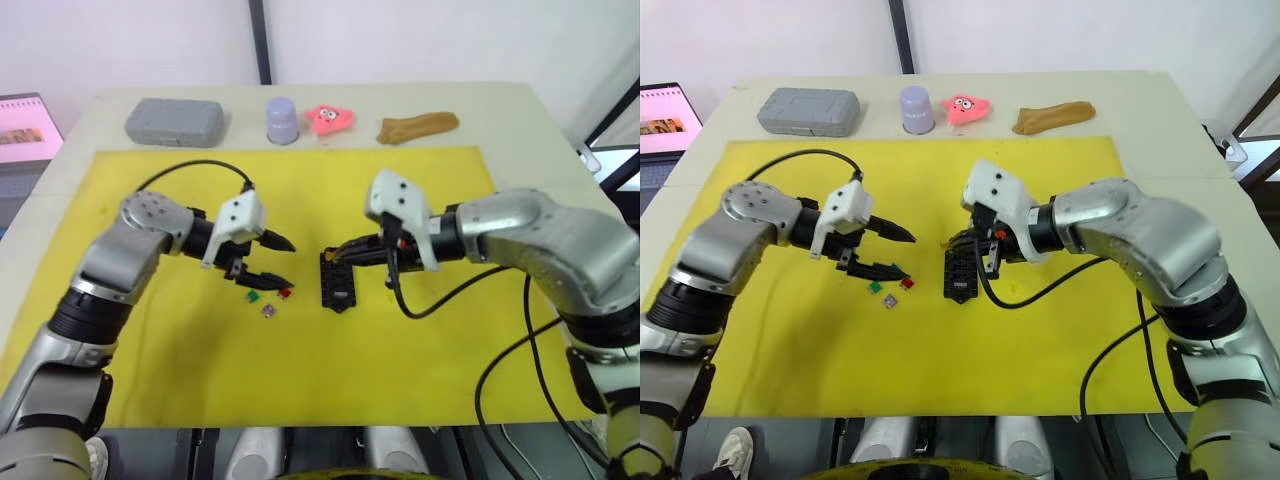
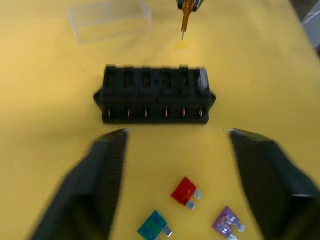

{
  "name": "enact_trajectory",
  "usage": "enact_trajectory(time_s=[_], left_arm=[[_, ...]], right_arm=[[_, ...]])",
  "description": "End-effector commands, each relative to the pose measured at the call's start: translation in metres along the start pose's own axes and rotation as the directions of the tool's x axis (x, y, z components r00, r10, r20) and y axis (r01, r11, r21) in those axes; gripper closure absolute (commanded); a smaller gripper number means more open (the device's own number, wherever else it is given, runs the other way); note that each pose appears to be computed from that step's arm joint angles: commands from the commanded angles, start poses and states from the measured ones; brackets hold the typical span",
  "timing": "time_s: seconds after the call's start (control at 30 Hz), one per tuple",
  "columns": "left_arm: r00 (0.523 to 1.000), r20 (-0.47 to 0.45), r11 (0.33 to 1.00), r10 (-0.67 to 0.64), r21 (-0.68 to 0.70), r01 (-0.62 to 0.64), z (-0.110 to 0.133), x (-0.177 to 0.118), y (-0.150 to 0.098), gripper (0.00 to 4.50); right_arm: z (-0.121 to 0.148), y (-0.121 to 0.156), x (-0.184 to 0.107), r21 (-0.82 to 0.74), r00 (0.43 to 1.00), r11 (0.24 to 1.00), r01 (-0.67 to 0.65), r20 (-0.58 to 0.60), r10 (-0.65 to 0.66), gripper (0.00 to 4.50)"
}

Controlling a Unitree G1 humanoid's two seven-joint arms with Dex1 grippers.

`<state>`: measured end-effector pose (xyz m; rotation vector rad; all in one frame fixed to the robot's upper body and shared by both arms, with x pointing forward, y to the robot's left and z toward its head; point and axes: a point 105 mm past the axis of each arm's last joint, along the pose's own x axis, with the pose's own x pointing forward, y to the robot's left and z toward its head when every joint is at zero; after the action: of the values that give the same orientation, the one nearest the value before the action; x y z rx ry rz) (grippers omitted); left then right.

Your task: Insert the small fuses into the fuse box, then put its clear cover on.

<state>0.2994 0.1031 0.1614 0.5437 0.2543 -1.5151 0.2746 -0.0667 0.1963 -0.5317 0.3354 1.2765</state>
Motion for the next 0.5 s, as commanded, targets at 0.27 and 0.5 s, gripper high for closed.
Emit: enact_trajectory(time_s=[0.27, 0.5], left_arm=[[0.998, -0.006, 0.993, 0.068, 0.100, -0.067, -0.003, 0.028, 0.001, 0.04], [0.998, -0.012, 0.992, 0.064, 0.105, -0.062, -0.005, 0.032, -0.001, 0.04]], right_arm=[[-0.020, -0.001, 0.003, -0.149, 0.999, 0.988, -0.032, -0.019, 0.030, 4.50], [-0.026, -0.002, 0.007, -0.169, 0.999, 0.985, -0.042, -0.037, 0.037, 4.50]])
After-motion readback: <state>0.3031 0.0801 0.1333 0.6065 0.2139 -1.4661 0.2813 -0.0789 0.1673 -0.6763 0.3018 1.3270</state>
